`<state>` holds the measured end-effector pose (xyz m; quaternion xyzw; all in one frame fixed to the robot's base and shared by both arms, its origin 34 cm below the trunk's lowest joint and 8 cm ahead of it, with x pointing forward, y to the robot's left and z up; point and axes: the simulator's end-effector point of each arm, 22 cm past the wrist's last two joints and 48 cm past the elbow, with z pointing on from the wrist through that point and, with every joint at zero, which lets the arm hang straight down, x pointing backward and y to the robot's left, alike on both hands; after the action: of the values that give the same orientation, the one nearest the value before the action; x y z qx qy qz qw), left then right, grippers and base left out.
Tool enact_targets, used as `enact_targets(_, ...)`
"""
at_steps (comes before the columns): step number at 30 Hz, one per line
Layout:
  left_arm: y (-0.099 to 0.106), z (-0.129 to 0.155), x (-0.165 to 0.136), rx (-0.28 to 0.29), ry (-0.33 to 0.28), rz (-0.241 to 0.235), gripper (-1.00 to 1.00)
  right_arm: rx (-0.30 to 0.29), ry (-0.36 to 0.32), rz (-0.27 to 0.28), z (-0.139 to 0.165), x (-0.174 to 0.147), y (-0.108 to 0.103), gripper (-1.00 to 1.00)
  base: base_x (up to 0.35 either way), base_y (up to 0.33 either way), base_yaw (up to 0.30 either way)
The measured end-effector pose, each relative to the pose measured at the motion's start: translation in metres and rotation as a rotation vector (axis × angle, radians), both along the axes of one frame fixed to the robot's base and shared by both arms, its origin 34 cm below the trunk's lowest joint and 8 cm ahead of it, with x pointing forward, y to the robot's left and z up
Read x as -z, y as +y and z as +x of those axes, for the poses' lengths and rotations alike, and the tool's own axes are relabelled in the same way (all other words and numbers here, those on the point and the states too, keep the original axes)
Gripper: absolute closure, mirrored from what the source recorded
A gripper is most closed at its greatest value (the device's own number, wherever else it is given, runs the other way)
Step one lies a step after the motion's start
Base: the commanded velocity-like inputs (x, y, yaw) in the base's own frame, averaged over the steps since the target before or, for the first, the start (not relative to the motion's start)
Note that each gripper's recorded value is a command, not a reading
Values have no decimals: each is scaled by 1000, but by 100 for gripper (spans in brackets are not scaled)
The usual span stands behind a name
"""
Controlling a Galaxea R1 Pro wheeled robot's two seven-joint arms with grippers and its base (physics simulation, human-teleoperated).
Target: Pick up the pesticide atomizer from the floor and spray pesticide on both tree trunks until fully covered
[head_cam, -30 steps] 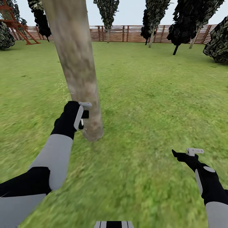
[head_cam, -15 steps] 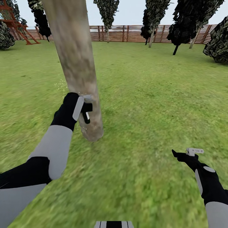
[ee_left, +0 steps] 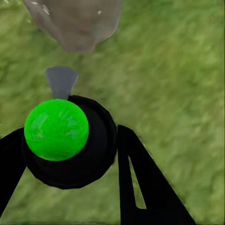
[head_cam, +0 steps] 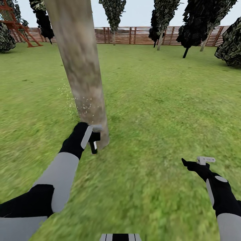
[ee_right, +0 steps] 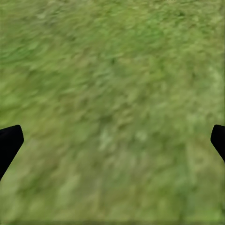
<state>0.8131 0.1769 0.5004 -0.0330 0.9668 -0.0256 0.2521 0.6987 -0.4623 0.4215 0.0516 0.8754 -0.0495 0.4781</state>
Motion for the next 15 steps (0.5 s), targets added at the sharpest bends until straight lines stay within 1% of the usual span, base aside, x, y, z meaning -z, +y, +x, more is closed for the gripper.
enact_targets(2,-4,-10,14,24,18,26,100,0,0,0,0,0,0,-100,0,0,0)
enact_targets(3,-6,-18,27,31,22,37,100,0,1,1,0,1,0,-100,0,0,0)
enact_targets(4,-5,-22,34,29,14,42,100,0,1,2,0,1,1,-100,0,0,0)
enact_targets(6,-5,-23,40,24,2,43,100,0,2,3,0,1,1,-100,0,0,0)
enact_targets(9,-1,-34,56,16,1,51,100,-1,2,3,0,1,1,-100,0,0,0)
enact_targets(12,7,-36,72,-19,-63,57,100,0,2,1,0,1,0,-100,0,0,0)
enact_targets(13,14,-46,87,-43,-67,78,100,0,2,2,0,1,0,-100,0,0,0)
enact_targets(15,22,-65,110,-70,-60,98,100,0,2,1,0,1,0,-100,0,0,0)
